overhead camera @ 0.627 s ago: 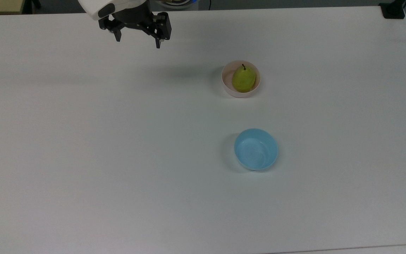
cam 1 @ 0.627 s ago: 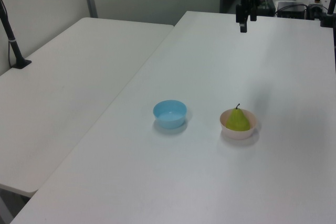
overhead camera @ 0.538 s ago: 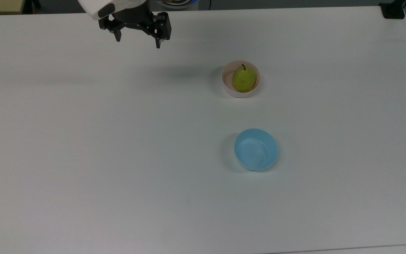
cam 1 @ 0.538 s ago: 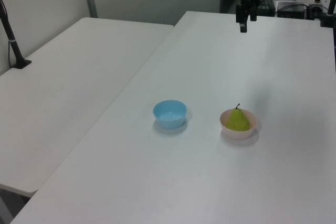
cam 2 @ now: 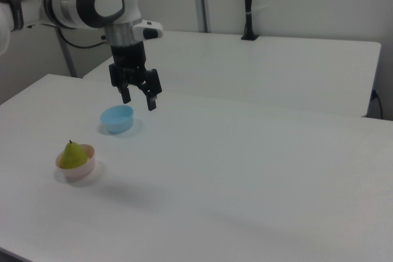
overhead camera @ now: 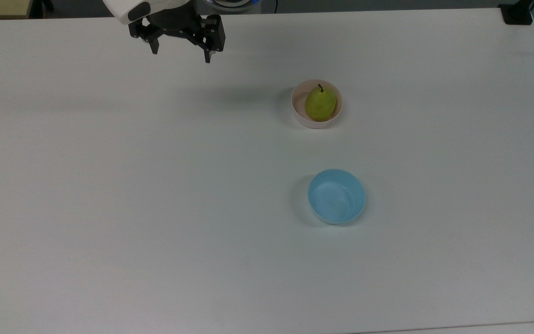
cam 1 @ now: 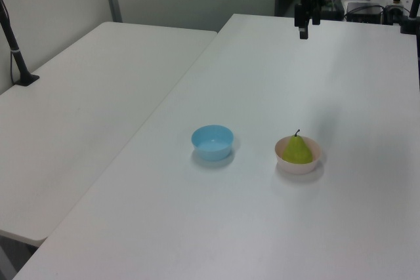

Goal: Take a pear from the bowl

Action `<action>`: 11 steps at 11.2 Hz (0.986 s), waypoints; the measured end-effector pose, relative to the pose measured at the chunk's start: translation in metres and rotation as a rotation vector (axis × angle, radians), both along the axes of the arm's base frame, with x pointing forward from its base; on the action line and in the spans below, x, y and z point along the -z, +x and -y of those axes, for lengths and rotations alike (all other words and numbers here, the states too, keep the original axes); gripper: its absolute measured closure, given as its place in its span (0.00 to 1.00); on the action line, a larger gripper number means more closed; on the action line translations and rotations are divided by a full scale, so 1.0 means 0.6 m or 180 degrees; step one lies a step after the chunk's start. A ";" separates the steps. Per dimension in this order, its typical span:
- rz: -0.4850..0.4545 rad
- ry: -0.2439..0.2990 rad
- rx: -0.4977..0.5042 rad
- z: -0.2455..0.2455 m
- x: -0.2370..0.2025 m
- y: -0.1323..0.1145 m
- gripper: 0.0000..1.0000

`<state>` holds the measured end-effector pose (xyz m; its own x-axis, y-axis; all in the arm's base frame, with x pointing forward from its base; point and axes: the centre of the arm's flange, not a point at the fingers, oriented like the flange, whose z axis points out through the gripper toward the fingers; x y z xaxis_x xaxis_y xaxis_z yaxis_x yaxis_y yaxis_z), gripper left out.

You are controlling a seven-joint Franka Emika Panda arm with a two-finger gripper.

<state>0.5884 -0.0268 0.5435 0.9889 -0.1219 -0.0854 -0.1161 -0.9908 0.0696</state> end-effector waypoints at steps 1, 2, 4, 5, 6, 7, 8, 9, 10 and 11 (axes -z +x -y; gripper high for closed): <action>0.0014 0.0005 -0.0023 -0.006 -0.003 0.001 0.00; 0.0021 0.0026 -0.0086 -0.026 -0.005 0.002 0.00; 0.0019 0.0124 -0.0315 -0.105 -0.005 0.000 0.00; 0.0013 0.0163 -0.0452 -0.151 -0.004 -0.004 0.00; -0.0005 0.0197 -0.0577 -0.193 -0.001 -0.009 0.00; -0.0045 0.0209 -0.0708 -0.235 0.009 -0.014 0.00; -0.0107 0.0208 -0.0833 -0.275 0.026 -0.019 0.00; -0.0200 0.0198 -0.0956 -0.315 0.052 -0.023 0.00; -0.0327 0.0179 -0.1069 -0.353 0.089 -0.028 0.00; -0.0464 0.0155 -0.1162 -0.384 0.130 -0.032 0.00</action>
